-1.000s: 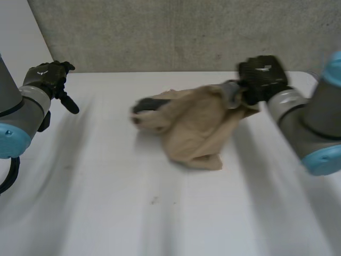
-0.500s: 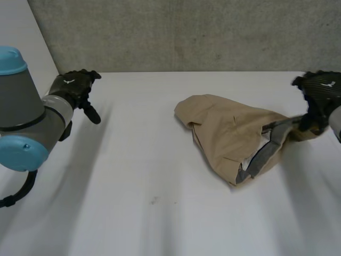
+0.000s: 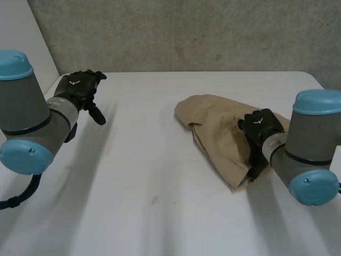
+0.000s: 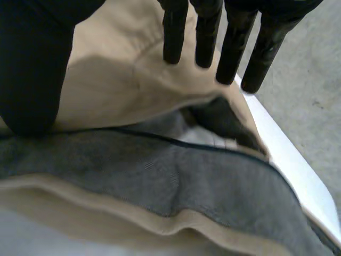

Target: Fold the shorts.

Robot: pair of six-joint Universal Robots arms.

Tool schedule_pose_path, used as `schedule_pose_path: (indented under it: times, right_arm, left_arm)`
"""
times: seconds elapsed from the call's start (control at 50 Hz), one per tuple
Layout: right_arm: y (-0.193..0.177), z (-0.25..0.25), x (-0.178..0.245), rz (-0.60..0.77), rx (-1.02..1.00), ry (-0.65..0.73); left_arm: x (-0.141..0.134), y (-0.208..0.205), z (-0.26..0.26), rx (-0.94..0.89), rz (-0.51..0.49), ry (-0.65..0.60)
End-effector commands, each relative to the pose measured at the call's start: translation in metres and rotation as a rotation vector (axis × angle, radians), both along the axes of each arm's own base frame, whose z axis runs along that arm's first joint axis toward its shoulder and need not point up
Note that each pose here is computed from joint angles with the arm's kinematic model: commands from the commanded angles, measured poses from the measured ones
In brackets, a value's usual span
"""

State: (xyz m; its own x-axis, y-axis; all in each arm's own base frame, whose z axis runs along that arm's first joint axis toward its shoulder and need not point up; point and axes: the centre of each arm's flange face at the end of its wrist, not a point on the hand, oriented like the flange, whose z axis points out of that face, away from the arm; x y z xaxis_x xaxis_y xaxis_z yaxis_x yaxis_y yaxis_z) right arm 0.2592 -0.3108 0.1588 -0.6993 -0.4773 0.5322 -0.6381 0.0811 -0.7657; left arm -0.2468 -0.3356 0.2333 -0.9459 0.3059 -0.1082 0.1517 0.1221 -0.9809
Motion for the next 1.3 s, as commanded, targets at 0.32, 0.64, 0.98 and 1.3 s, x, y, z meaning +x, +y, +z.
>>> schedule_pose_path:
  times: [0.32, 0.64, 0.98, 1.3]
  right_arm:
    - [0.027, 0.168, 0.052, 0.335, -0.486, -0.157]
    - [0.113, 0.218, 0.048, 0.634, -0.422, -0.268]
    - [0.130, 0.231, 0.033, 0.617, -0.417, -0.332]
    - [0.088, 0.258, 0.001, 0.364, -0.472, -0.408]
  left_arm:
    - [-0.001, 0.001, -0.001, 0.001, -0.004, 0.000]
    - [-0.027, 0.003, -0.008, -0.079, -0.073, 0.030]
    - [-0.064, 0.011, -0.082, 0.000, -0.151, -0.041]
    - [0.000, 0.087, 0.148, -0.500, 0.049, 0.121]
